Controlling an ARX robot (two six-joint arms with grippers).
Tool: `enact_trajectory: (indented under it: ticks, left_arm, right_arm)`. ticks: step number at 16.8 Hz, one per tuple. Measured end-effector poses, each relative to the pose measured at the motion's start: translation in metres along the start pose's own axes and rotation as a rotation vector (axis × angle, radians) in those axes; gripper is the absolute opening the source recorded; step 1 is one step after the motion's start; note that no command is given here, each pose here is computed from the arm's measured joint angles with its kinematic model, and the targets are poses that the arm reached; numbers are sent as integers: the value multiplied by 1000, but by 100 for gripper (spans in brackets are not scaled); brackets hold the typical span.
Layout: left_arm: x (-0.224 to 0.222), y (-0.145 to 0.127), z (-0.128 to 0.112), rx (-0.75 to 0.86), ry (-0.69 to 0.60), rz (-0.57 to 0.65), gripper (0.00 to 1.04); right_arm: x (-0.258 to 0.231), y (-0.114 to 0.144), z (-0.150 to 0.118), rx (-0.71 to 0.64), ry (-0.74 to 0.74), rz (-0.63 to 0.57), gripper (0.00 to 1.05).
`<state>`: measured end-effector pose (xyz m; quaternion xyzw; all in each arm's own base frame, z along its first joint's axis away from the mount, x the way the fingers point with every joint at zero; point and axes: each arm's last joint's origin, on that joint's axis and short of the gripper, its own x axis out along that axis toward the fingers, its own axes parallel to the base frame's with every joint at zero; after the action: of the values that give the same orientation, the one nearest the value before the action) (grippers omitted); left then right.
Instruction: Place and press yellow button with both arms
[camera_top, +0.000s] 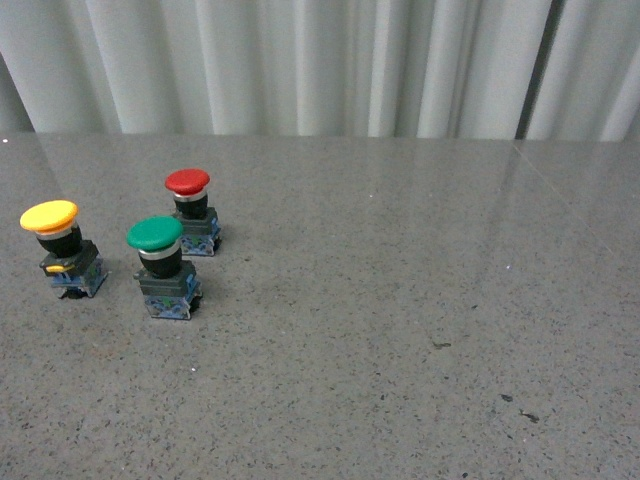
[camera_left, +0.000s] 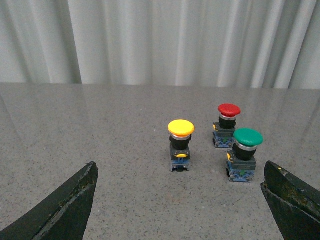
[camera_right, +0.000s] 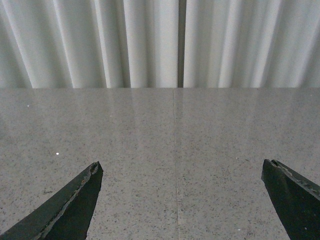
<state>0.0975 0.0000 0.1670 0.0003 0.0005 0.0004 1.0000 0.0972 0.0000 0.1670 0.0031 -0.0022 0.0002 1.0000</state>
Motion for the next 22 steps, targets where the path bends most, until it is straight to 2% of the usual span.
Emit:
enact_trajectory:
  ticks: [2, 3, 4, 5, 6, 9, 10, 13, 15, 17, 20, 22]
  left_arm:
    - [0, 0, 0, 0, 0, 0, 98]
    - [0, 0, -2, -9, 73, 41, 98]
    - [4, -1, 1, 4, 238, 149, 98]
    - [14, 3, 11, 11, 242, 230, 98]
    - [27, 12, 30, 5, 194, 285, 98]
    - [81, 38, 83, 57, 95, 231, 98]
    - [113, 48, 91, 50, 157, 203, 98]
    - [176, 48, 82, 25, 349, 59, 98]
    - [198, 38, 80, 1, 407, -28, 98]
    - [209, 29, 75, -11, 452, -63, 98]
    - [223, 17, 55, -45, 553, -80, 98]
    - [235, 1, 34, -60, 614, -83, 98]
  right_arm:
    - [0, 0, 0, 0, 0, 0, 98]
    - [0, 0, 0, 0, 0, 0, 98]
    - [0, 0, 0, -1, 0, -2, 98]
    - [0, 0, 0, 0, -1, 2, 98]
    - [0, 0, 0, 0, 1, -1, 98]
    - [0, 0, 0, 0, 0, 0, 98]
    - [0, 0, 0, 0, 0, 0, 98]
    - [0, 0, 0, 0, 0, 0, 98]
    - [0, 0, 0, 0, 0, 0, 98]
    - [0, 0, 0, 0, 0, 0, 98]
    - [0, 0, 0, 0, 0, 0, 98]
    - [0, 0, 0, 0, 0, 0, 98]
